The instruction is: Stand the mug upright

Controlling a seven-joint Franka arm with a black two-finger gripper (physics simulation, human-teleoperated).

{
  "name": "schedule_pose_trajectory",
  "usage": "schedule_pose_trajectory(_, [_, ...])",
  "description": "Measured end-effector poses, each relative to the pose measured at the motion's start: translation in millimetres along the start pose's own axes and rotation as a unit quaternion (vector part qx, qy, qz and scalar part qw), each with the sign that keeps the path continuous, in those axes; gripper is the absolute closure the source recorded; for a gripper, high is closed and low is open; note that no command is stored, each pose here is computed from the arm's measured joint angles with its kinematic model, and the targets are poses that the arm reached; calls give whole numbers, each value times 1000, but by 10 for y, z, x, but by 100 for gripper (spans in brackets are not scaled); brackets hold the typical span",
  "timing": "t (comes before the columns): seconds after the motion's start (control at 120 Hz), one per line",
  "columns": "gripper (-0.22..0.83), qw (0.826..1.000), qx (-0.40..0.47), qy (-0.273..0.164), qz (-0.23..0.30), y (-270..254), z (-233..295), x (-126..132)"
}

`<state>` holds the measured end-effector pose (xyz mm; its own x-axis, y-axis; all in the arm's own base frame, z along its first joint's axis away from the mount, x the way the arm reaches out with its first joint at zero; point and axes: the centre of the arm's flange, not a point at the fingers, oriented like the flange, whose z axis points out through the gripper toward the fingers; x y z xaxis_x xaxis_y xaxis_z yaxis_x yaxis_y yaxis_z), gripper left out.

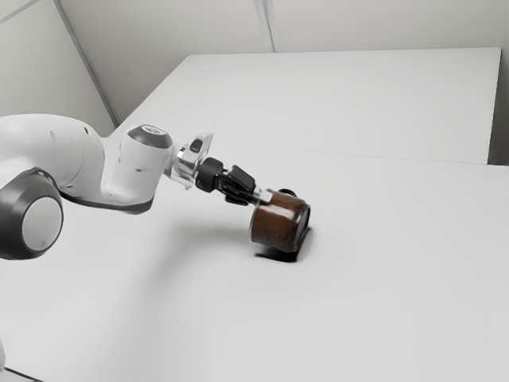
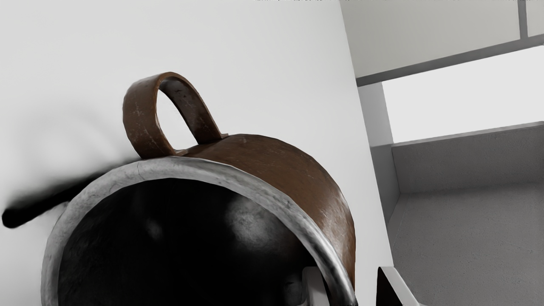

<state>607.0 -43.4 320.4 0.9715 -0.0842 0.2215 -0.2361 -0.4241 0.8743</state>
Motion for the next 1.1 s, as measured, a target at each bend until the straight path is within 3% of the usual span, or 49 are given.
schedule_pose_trajectory(0.192, [73,1000,-7,7,6,18,25,8])
schedule_pose_trajectory(0.567, [79,999,10,17,45,341,-64,104])
schedule_pose_trajectory(0.758, [79,994,83,19,70,628,-128,174])
schedule_pose_trajectory(1.1, [79,971,232,6,54,799,-100,184])
